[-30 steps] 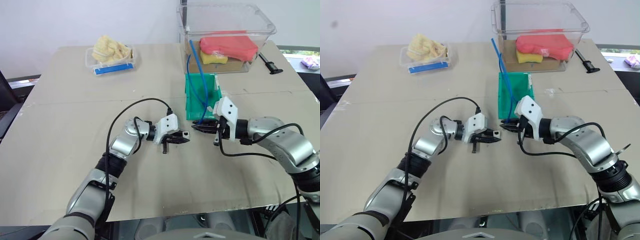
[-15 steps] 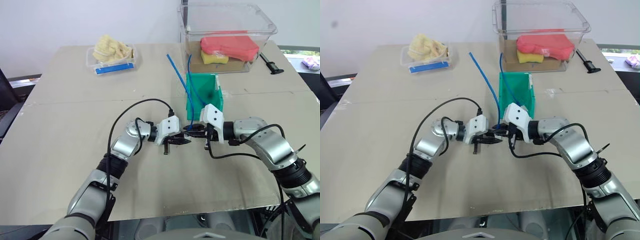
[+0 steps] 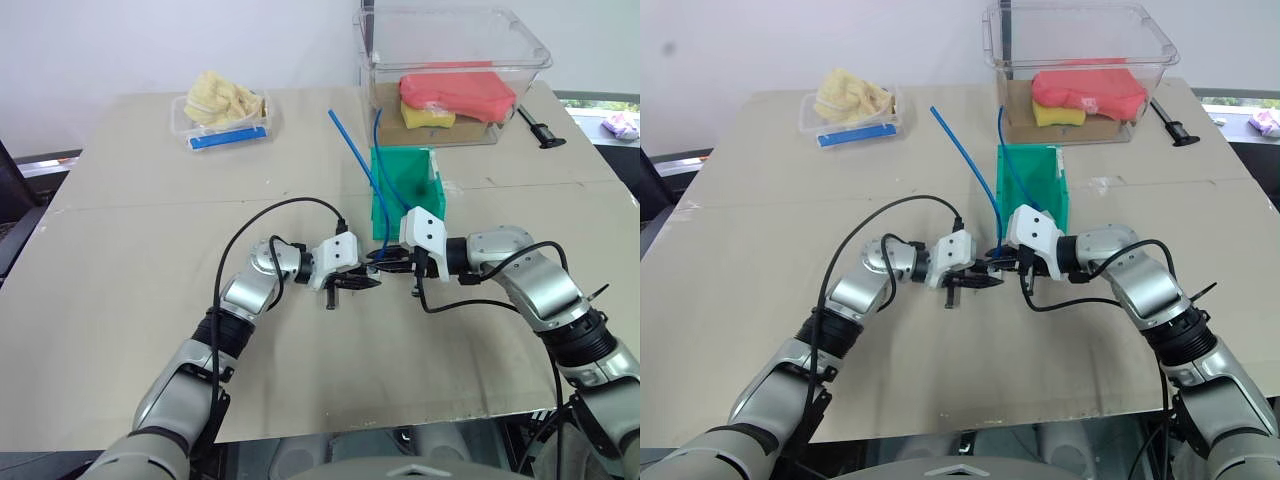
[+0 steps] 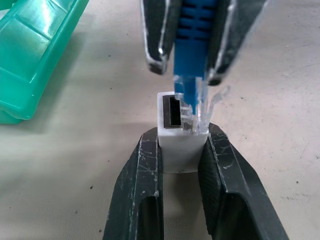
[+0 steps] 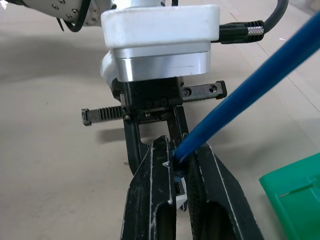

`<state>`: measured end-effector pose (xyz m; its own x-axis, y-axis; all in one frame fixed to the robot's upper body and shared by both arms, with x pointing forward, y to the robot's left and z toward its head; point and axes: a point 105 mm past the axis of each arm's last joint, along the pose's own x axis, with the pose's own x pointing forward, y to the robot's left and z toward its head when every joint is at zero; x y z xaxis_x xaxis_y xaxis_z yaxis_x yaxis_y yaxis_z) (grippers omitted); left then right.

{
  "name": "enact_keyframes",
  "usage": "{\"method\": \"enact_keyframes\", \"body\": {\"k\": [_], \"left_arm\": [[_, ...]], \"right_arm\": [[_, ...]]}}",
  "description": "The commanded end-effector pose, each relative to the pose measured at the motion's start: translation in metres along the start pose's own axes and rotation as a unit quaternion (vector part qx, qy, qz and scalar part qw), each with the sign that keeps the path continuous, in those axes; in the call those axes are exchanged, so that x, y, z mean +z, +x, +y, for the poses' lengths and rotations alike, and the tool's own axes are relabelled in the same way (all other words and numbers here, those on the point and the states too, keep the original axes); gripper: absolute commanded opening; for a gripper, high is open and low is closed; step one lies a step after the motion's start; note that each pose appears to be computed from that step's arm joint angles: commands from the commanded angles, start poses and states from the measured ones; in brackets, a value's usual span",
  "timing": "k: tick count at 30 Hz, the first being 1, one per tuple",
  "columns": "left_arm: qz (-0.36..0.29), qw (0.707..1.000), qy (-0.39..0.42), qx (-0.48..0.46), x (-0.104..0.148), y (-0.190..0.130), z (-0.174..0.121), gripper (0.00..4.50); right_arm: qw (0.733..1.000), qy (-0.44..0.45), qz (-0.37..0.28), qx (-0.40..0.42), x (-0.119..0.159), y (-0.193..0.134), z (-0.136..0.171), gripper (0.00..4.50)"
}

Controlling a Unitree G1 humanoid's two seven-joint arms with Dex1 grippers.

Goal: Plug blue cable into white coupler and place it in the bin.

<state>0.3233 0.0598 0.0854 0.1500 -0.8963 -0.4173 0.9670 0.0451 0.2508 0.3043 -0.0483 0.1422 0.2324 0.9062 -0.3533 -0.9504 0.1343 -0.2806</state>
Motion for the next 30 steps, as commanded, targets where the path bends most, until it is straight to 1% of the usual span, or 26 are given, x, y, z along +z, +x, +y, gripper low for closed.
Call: {"method": "enact_keyframes", "body": {"k": [1, 3, 6, 10, 21, 30], "left_arm": [[0.006, 1.000, 0.001, -0.013, -0.003, -0.003, -0.006, 0.35], [0.007, 1.000, 0.000, -0.012, -0.004, -0.003, -0.006, 0.35], [0.007, 1.000, -0.001, -0.011, -0.005, -0.004, -0.006, 0.35], [0.006, 1.000, -0.002, -0.009, -0.005, -0.004, -0.007, 0.35], [0.007, 1.000, -0.003, -0.009, -0.005, -0.004, -0.007, 0.35], [0.007, 1.000, 0.000, -0.012, -0.006, -0.004, -0.009, 0.35]], "right_arm": [[1.000, -0.006, 0.009, -0.003, 0.000, -0.003, -0.006, 0.00], [1.000, -0.009, 0.005, 0.002, 0.003, -0.002, -0.005, 0.00], [1.000, 0.000, -0.016, 0.004, 0.013, -0.002, -0.007, 0.00], [1.000, 0.000, -0.018, 0.011, 0.017, -0.004, -0.007, 0.00], [1.000, 0.001, -0.008, 0.025, 0.014, -0.005, -0.002, 0.00], [0.998, -0.020, 0.029, 0.045, 0.001, -0.002, 0.003, 0.00]]}}
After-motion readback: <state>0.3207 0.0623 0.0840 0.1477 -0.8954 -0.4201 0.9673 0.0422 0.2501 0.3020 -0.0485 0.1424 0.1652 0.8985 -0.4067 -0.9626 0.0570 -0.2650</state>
